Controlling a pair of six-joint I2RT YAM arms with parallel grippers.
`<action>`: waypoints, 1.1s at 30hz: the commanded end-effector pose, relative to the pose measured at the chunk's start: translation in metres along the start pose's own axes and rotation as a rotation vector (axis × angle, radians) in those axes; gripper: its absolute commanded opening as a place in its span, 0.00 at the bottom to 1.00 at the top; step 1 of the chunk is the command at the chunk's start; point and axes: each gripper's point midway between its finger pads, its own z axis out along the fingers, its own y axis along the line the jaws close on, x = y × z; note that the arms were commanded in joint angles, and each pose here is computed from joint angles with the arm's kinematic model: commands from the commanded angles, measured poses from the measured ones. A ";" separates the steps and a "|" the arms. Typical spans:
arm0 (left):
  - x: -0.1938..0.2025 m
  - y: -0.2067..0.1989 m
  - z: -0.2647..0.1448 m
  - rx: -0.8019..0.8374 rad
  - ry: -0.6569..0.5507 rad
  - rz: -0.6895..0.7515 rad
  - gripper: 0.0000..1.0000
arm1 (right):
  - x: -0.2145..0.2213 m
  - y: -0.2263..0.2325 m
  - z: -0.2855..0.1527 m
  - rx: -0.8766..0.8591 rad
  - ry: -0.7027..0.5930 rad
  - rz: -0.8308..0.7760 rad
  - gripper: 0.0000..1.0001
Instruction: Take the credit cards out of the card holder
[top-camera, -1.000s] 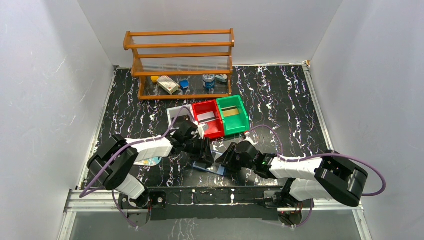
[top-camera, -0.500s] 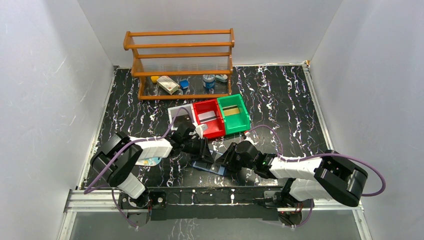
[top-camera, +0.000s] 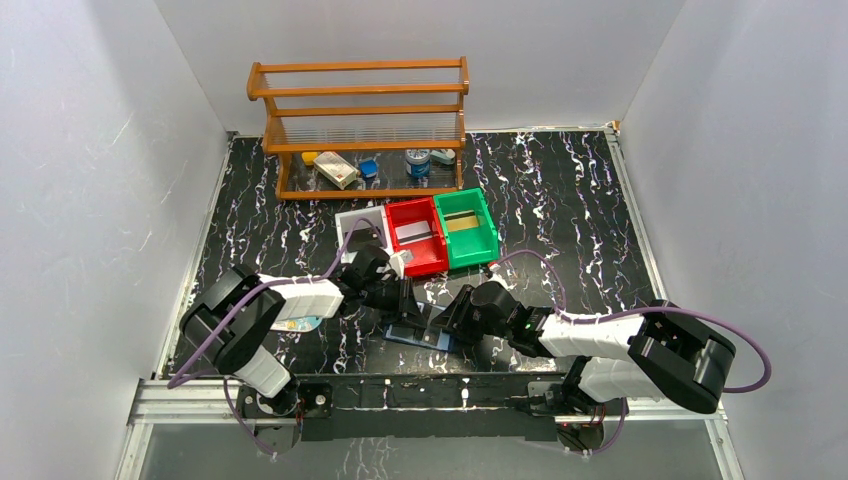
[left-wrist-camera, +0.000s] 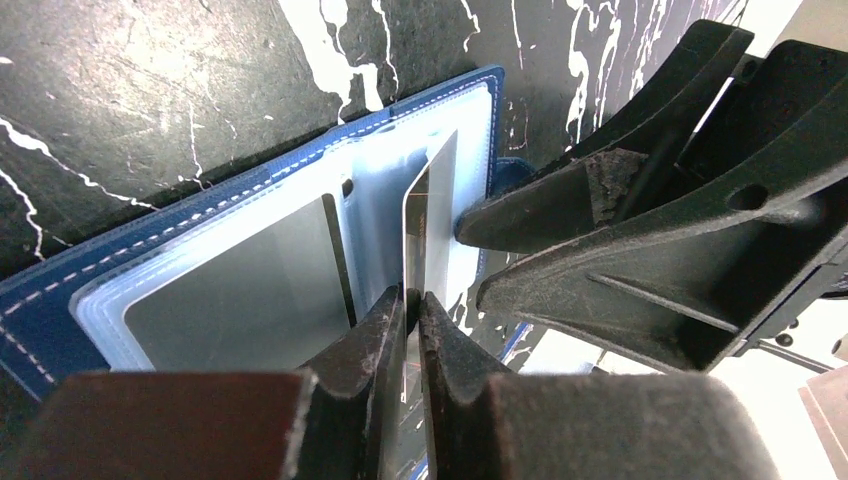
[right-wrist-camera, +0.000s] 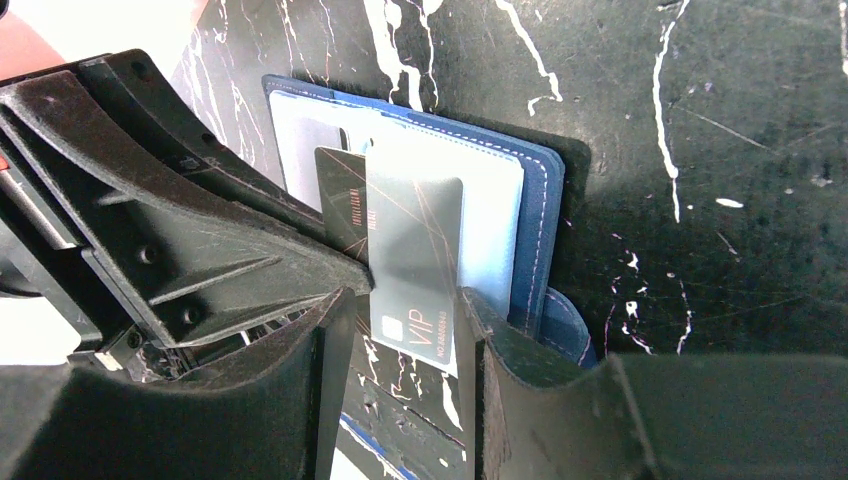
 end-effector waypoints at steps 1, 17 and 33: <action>0.001 -0.008 -0.009 0.022 -0.016 0.003 0.08 | 0.005 -0.055 -0.001 0.181 0.012 -0.045 0.51; 0.017 -0.007 -0.019 0.036 -0.008 -0.020 0.07 | 0.004 -0.002 0.001 0.066 0.065 -0.175 0.51; -0.002 -0.004 -0.009 0.025 -0.088 -0.067 0.03 | 0.012 -0.026 0.011 0.135 0.092 -0.126 0.46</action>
